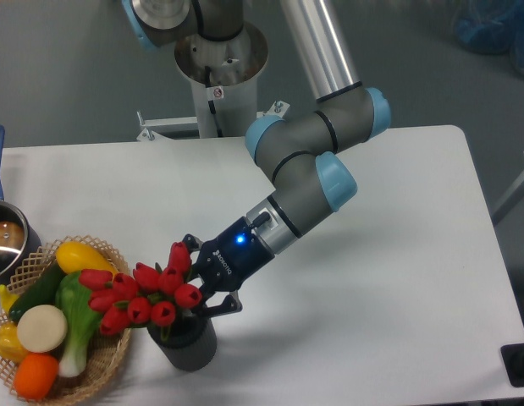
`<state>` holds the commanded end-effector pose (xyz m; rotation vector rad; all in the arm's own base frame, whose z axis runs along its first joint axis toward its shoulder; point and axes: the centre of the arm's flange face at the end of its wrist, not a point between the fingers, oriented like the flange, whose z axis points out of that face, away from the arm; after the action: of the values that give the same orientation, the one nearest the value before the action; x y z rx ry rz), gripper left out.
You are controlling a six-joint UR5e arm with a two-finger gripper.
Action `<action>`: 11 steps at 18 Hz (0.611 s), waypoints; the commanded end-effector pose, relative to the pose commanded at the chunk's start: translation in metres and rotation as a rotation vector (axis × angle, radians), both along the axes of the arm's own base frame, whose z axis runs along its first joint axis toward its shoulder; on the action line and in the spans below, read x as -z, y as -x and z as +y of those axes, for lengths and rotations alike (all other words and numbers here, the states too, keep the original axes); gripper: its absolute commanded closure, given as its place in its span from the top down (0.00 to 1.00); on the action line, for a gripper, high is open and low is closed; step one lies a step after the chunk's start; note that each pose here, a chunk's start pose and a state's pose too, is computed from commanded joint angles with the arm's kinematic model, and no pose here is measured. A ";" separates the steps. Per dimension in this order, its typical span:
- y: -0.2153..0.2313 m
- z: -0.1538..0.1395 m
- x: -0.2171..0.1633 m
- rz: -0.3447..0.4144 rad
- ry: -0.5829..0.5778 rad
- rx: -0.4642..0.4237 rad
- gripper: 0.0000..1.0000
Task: Pick up the flowers from the vase
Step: 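Lift the gripped tulips up out of the black vase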
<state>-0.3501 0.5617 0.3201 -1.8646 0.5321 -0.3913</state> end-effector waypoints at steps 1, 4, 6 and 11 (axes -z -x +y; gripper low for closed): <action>-0.001 -0.001 -0.002 -0.001 -0.001 0.000 0.36; 0.001 -0.003 -0.006 -0.021 -0.015 -0.004 0.36; 0.003 -0.005 -0.008 -0.037 -0.036 -0.003 0.36; 0.001 -0.008 -0.026 -0.041 -0.070 0.000 0.36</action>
<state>-0.3511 0.5537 0.3458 -1.7860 0.5121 -0.4051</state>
